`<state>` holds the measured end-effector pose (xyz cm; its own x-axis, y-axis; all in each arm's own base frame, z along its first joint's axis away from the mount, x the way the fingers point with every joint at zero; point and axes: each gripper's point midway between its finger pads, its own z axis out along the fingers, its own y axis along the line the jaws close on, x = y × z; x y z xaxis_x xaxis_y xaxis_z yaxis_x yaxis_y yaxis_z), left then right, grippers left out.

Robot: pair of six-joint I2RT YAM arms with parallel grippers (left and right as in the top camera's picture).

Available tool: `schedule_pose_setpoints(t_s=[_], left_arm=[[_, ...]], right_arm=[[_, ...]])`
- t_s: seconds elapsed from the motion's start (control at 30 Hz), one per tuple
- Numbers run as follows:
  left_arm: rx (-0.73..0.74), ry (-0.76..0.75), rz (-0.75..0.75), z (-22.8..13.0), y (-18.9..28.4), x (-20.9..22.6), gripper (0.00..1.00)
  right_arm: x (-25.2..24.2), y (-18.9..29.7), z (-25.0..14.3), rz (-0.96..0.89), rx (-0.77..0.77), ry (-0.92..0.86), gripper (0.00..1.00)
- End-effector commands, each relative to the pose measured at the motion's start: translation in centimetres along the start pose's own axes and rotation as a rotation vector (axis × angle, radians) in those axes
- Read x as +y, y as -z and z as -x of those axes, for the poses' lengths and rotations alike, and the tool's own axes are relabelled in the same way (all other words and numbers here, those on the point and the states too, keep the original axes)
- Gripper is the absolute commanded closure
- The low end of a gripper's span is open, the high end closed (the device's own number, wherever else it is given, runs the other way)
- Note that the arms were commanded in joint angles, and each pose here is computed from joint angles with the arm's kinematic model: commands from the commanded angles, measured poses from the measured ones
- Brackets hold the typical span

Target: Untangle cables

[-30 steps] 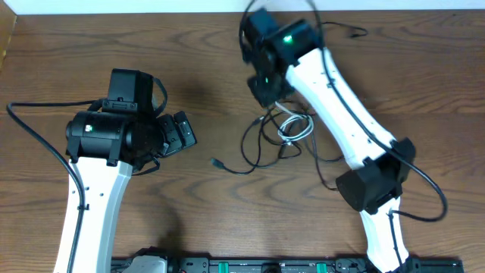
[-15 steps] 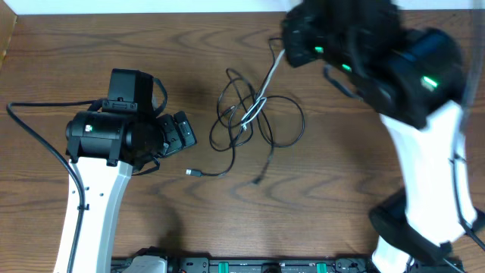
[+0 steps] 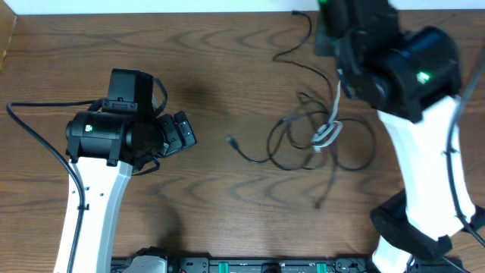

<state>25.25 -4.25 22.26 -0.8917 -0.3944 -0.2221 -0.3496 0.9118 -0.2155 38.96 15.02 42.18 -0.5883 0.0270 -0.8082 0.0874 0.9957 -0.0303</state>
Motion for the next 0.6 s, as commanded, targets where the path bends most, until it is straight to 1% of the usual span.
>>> schedule_pose_setpoints(t_s=[0.0,0.03,0.07,0.27,0.43,0.47,0.5,0.53,0.57], left_arm=[[0.000,0.009,-0.005,0.1,0.2,0.0,0.02],[0.000,0.010,-0.005,0.1,0.2,0.0,0.02],[0.000,0.010,-0.004,0.1,0.2,0.0,0.02],[-0.001,0.010,-0.005,0.1,0.2,0.0,0.02],[0.000,0.010,-0.004,0.1,0.2,0.0,0.02],[0.000,0.010,-0.004,0.1,0.2,0.0,0.02],[0.000,0.009,-0.005,0.1,0.2,0.0,0.02],[0.000,0.010,-0.004,0.1,0.2,0.0,0.02],[-0.001,0.010,-0.005,0.1,0.2,0.0,0.02]], right_arm=[[6.2,-1.2,-3.7,0.297,0.182,0.069,0.99],[8.7,-1.2,-5.1,0.432,0.240,0.146,0.99],[9.8,-1.3,-5.9,0.489,0.265,0.191,0.99],[10.9,-4.3,-8.9,0.475,0.367,0.236,0.99],[13.0,-4.7,-12.0,0.577,0.478,0.281,0.99],[13.1,-5.0,-12.4,0.571,0.489,0.288,0.94],[13.1,-5.3,-12.8,0.566,0.497,0.304,0.76],[13.1,-5.7,-13.3,0.559,0.508,0.315,0.56],[13.0,-5.9,-13.6,0.552,0.516,0.317,0.39]])
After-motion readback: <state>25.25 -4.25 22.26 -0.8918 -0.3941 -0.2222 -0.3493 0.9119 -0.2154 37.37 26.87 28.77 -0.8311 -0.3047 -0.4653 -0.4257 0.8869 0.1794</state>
